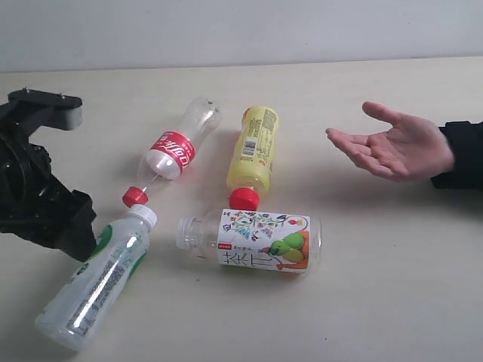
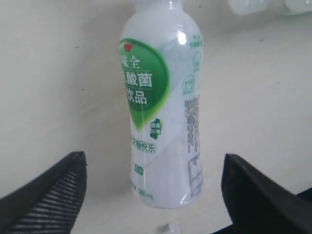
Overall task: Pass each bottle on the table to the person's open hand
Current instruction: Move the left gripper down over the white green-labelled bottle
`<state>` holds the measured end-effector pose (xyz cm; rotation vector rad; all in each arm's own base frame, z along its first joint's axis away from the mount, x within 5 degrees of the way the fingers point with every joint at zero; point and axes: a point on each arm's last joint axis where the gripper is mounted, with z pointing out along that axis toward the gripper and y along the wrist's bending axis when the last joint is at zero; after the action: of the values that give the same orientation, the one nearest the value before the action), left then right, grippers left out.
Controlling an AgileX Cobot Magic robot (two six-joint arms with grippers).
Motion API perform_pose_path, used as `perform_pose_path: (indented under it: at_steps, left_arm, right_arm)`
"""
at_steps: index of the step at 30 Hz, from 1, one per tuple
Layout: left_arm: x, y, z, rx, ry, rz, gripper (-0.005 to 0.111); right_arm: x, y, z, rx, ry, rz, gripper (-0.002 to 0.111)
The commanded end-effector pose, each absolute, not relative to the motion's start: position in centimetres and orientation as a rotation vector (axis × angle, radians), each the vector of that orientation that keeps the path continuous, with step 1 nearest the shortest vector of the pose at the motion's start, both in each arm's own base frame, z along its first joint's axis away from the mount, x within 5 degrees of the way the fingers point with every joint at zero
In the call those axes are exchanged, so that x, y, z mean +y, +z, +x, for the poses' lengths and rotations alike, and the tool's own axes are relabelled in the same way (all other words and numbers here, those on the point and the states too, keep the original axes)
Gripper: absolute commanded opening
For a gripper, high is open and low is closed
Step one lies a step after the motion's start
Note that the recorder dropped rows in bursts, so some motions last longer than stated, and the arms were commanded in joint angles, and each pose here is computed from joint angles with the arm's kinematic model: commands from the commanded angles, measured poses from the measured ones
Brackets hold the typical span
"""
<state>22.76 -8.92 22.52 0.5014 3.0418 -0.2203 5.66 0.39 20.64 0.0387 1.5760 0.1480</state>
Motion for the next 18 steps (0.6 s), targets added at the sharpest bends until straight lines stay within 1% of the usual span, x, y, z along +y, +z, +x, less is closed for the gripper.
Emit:
perform_pose_path:
  at_steps: [1,6,18]
  left_arm:
    - [-9.4,20.6,23.3,3.12,-0.188,0.485,0.074]
    - [-10.2,19.1,23.2,3.192,-0.164,0.608,0.074]
    - [-10.2,19.0,22.8,3.263,-0.175,0.589,0.073]
  right_arm:
    - [0.4,20.5,5.6,1.572,0.144,0.043,0.0]
    - [0.4,20.5,5.6,1.572,0.144,0.043,0.0]
    - [0.4,20.5,5.6,1.572,0.144,0.043,0.0]
